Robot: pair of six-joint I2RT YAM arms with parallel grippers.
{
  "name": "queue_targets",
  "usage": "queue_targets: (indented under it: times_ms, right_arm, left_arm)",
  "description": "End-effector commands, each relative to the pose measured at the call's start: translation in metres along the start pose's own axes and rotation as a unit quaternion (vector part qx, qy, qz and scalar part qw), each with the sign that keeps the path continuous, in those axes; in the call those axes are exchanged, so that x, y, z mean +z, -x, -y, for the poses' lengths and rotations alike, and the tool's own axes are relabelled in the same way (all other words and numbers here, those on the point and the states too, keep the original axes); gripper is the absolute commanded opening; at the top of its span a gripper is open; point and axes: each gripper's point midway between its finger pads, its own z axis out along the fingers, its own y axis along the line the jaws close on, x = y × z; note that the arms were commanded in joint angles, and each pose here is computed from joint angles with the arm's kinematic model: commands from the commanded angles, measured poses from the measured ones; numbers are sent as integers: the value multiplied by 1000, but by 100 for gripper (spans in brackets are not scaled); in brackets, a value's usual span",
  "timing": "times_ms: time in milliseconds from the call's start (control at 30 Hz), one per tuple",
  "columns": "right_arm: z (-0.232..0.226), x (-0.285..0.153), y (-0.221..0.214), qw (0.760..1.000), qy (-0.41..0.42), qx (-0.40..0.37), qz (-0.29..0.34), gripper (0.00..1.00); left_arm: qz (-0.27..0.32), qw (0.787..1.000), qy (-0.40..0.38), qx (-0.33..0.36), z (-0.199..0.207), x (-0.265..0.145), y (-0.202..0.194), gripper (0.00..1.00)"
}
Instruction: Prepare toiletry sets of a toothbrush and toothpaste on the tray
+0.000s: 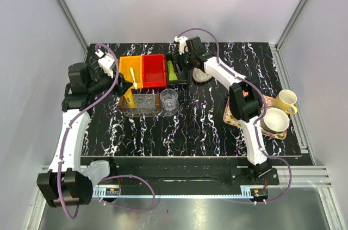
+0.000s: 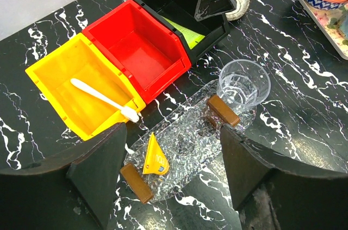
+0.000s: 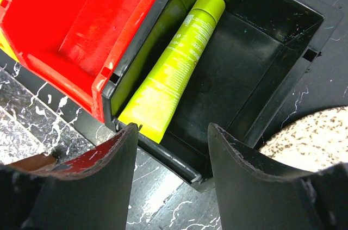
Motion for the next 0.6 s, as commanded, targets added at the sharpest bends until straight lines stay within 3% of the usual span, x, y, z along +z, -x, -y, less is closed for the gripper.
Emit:
queue_targets:
  times_ms: [0, 567]
  right_arm:
    - [-2, 4, 23, 1000, -7, -5, 23, 60]
    - [-3, 37, 5, 1000, 13, 21, -13, 67]
  left_arm:
    - [9, 1000, -4, 19, 3, -2, 3, 74]
    - [-7, 1000, -4, 15, -3, 5, -8, 74]
